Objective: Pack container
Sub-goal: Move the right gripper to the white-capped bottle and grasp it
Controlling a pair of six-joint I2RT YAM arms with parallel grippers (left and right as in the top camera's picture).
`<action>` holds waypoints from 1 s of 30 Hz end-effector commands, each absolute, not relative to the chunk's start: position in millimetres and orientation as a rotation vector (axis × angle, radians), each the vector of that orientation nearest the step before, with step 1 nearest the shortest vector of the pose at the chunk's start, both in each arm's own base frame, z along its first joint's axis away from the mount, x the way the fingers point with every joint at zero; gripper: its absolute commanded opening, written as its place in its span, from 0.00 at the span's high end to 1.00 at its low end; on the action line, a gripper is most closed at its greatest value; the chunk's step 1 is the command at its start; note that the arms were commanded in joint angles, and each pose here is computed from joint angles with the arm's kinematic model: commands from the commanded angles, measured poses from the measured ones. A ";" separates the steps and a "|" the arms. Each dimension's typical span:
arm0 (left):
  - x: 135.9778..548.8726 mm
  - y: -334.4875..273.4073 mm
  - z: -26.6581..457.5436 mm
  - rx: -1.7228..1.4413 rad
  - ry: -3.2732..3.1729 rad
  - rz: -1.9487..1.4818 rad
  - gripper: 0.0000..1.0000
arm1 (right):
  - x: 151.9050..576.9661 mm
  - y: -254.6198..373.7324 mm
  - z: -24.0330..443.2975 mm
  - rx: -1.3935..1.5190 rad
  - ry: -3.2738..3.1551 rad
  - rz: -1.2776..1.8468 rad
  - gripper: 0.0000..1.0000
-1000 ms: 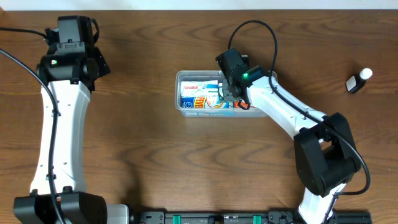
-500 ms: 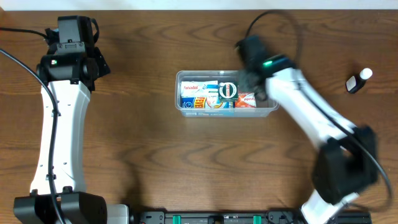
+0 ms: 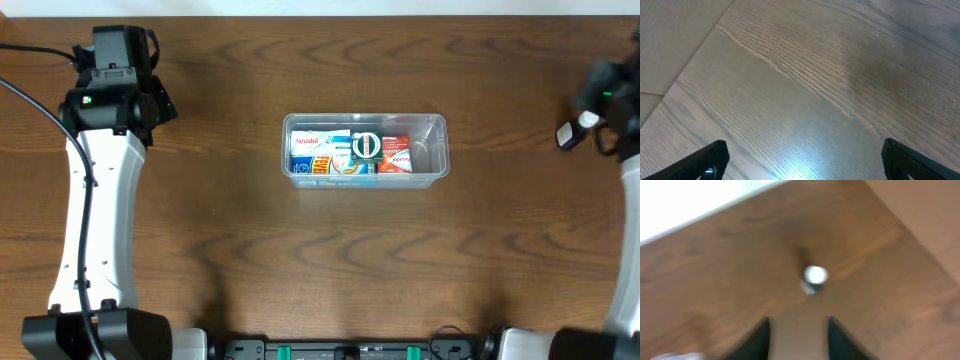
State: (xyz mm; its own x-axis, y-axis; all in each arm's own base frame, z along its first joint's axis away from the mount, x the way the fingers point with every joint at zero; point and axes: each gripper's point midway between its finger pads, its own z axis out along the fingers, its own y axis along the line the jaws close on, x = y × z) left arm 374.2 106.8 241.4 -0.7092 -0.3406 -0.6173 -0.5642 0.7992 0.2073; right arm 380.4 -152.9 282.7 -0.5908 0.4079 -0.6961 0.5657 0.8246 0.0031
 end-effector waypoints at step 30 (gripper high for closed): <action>373.0 111.5 247.0 -0.678 2.394 0.545 0.02 | 443.2 -219.9 89.6 0.246 2.664 -0.216 0.22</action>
State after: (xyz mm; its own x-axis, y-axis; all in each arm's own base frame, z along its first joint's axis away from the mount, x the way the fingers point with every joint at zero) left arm 374.2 106.8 241.4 -0.7092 -0.3406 -0.6173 -0.5642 0.7992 0.2073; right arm 443.7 -218.5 105.0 -0.8663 0.1499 -0.4766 0.2307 0.9662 -0.1154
